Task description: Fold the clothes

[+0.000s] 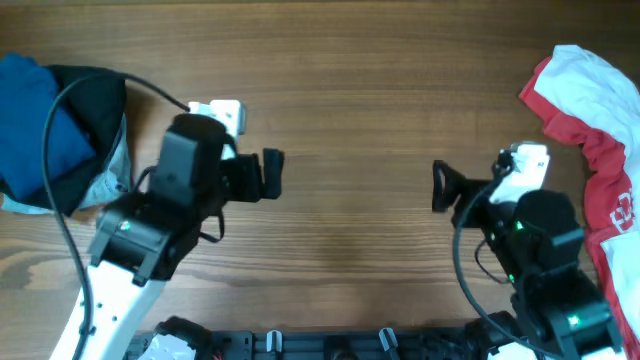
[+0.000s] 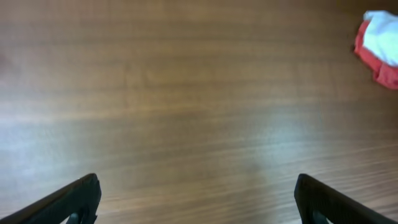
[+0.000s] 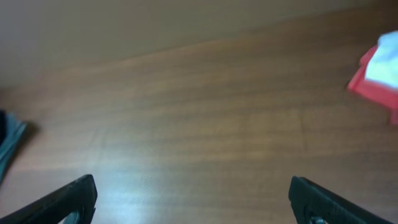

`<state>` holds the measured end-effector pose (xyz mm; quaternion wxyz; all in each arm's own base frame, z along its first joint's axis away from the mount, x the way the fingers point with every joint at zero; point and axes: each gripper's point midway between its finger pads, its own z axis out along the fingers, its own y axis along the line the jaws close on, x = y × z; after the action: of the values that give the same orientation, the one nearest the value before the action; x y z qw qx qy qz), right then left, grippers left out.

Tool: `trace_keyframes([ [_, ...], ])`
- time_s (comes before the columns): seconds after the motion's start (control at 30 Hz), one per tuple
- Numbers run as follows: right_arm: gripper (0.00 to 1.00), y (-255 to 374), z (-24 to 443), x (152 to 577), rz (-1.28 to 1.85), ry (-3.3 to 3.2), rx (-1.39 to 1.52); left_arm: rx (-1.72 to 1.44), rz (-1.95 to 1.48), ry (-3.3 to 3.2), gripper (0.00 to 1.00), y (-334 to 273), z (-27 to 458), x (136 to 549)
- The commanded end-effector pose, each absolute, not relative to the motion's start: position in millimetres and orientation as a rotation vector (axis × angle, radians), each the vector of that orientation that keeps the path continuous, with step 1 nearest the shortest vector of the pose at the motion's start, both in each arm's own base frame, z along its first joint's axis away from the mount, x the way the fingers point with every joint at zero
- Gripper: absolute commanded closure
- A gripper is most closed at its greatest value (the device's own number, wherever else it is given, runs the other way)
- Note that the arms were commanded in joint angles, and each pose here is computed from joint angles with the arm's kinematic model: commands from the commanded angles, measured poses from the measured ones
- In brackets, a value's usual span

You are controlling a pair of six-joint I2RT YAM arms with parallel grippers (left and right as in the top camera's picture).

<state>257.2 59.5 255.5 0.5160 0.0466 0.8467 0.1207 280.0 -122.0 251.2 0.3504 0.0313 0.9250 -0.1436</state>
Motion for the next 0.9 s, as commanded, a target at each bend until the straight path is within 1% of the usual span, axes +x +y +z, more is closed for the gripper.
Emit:
trace_keyframes([
  [0.0,0.00,57,246,282,0.154,2.036,0.032,0.180,-0.415,2.361,0.00,-105,247,296],
  [0.07,0.00,59,242,296,0.126,2.037,0.022,0.108,-0.449,2.342,0.00,-85,248,311],
  [0.13,0.00,58,237,308,0.108,2.046,0.037,-0.018,-0.446,2.328,0.00,-53,248,323],
  [0.2,0.00,57,234,307,0.113,2.063,0.057,-0.135,-0.407,2.345,0.00,-23,244,319],
  [0.27,0.00,54,231,297,0.130,2.087,0.096,-0.200,-0.396,2.347,0.00,-10,247,306],
  [0.4,0.00,44,234,257,0.217,2.091,0.221,-0.201,-0.352,2.302,0.00,-10,266,273],
  [0.47,0.00,47,246,246,0.280,2.018,0.198,-0.218,-0.299,2.249,0.00,-7,274,263],
  [0.57,0.00,44,253,236,0.315,1.920,0.197,-0.250,-0.262,2.203,0.00,-4,269,254],
  [0.73,0.00,49,227,243,0.281,1.968,0.139,-0.236,-0.292,2.215,0.00,-14,238,257],
  [0.8,0.00,44,222,255,0.254,1.983,0.154,-0.240,-0.298,2.241,0.00,-16,228,258],
  [0.87,0.00,44,220,268,0.280,1.990,0.152,-0.238,-0.298,2.240,0.00,-16,227,259],
])
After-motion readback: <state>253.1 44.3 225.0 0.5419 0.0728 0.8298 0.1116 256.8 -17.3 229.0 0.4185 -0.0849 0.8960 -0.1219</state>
